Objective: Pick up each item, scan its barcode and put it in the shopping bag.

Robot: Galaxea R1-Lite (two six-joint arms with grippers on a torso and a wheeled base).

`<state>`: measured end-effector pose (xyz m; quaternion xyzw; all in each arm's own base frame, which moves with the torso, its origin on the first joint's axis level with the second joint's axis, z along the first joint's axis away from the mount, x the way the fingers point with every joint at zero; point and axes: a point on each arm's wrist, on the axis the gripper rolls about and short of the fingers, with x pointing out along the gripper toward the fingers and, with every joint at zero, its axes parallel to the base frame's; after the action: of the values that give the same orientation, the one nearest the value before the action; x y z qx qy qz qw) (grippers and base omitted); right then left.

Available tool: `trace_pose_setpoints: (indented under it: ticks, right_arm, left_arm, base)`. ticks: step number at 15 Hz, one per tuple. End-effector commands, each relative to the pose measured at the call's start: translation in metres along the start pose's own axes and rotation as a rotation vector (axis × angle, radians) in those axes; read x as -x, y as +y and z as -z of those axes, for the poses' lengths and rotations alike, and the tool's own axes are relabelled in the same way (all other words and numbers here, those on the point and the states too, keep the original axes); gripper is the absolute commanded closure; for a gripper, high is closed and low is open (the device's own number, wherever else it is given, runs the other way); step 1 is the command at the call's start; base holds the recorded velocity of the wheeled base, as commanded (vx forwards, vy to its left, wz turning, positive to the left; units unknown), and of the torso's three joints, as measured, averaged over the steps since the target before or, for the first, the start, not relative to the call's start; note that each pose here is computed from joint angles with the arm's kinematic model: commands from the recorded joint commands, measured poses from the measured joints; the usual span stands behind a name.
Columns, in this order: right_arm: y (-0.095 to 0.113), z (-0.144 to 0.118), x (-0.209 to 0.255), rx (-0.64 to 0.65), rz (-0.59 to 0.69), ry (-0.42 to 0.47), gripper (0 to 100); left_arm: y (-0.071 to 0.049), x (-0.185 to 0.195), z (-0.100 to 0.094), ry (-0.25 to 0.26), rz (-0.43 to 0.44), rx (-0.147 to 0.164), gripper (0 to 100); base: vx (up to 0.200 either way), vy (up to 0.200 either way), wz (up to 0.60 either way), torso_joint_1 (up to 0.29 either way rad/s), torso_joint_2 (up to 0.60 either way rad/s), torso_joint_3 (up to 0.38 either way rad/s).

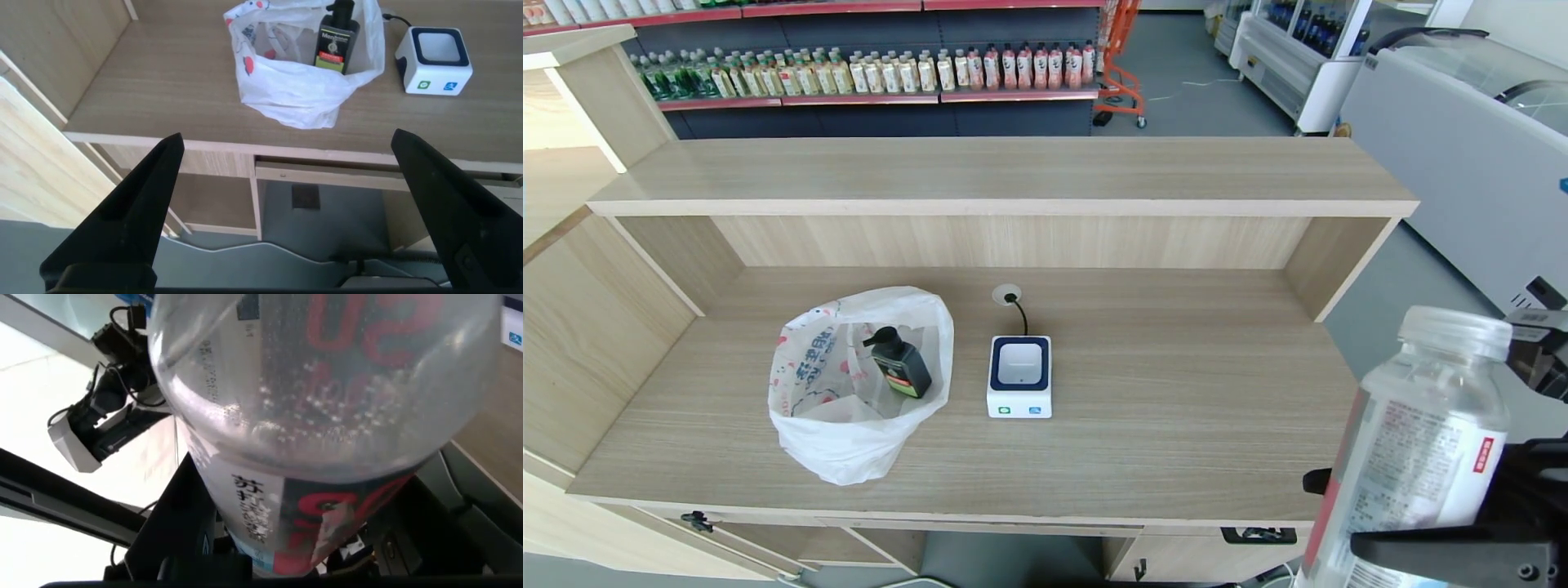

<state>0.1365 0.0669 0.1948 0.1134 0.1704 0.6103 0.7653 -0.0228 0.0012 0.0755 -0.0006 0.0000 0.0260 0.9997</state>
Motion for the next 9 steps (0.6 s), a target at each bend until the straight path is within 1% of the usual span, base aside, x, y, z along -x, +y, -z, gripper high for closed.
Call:
trace_pose_setpoints:
  ticks: [1, 3, 8, 9]
  right_arm:
    - [-0.006, -0.001, -0.003, -0.01, 0.005, 0.004, 100]
    - [-0.009, -0.004, -0.005, -0.012, 0.004, 0.007, 100]
    - [-0.004, -0.002, -0.009, -0.01, -0.032, 0.019, 100]
    - [-0.004, -0.004, -0.013, 0.006, -0.055, 0.019, 100]
  left_arm:
    - [0.0, 0.0, 0.0, 0.0, 0.0, 0.0, 0]
    - [0.0, 0.0, 0.0, 0.0, 0.0, 0.0, 0]
    - [0.0, 0.0, 0.0, -0.002, 0.0, 0.0, 0]
    - [0.0, 0.0, 0.0, -0.002, 0.0, 0.0, 0]
  base:
    - [0.0, 0.0, 0.0, 0.0, 0.0, 0.0]
    - [0.0, 0.0, 0.0, 0.0, 0.0, 0.0]
    - [0.0, 0.0, 0.0, 0.0, 0.0, 0.0]
    - [0.0, 0.0, 0.0, 0.0, 0.0, 0.0]
